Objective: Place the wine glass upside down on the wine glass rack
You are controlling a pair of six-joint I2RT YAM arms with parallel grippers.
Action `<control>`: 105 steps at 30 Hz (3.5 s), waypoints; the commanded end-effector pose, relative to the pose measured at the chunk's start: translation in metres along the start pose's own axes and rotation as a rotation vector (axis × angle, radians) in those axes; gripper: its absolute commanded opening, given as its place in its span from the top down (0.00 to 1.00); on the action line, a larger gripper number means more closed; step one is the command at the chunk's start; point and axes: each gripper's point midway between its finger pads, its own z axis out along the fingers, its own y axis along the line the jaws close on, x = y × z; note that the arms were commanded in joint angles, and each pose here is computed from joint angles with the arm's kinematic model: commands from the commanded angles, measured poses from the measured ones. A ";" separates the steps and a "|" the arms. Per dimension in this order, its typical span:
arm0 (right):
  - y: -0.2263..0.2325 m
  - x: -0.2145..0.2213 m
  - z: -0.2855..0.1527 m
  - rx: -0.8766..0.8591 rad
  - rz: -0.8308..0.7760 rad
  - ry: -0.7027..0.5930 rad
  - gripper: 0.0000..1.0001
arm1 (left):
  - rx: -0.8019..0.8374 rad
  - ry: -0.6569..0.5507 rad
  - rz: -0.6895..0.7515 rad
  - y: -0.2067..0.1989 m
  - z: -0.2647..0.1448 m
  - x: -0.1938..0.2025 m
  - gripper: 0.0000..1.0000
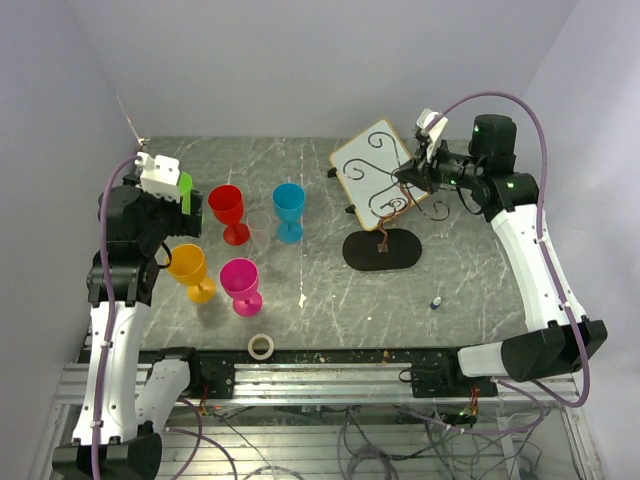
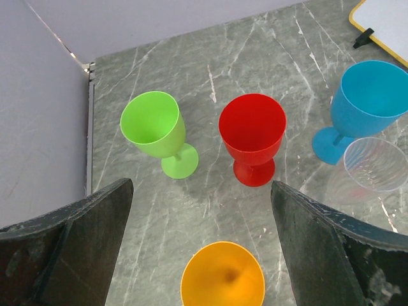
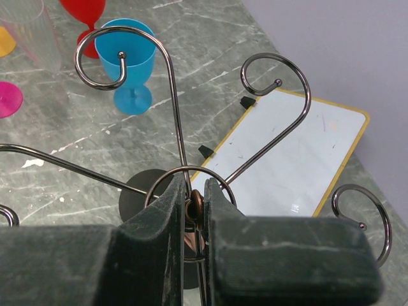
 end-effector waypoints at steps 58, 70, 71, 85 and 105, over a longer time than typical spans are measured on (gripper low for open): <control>0.006 -0.026 -0.094 0.247 -0.007 -0.034 0.31 | 0.517 0.493 0.261 -0.141 0.087 0.044 0.54; 0.003 -0.025 -0.099 0.274 -0.014 -0.022 0.31 | 0.540 0.527 0.234 -0.153 0.091 0.049 0.79; 0.003 -0.027 -0.100 0.280 -0.014 -0.024 0.31 | 0.543 0.527 0.235 -0.152 0.090 0.048 0.81; 0.006 -0.044 -0.118 0.315 -0.018 -0.048 0.28 | 0.691 0.322 0.279 -0.151 0.017 -0.031 0.93; -0.005 -0.101 -0.088 0.119 0.071 -0.260 0.13 | 0.538 -0.366 0.304 -0.105 -0.101 -0.207 0.93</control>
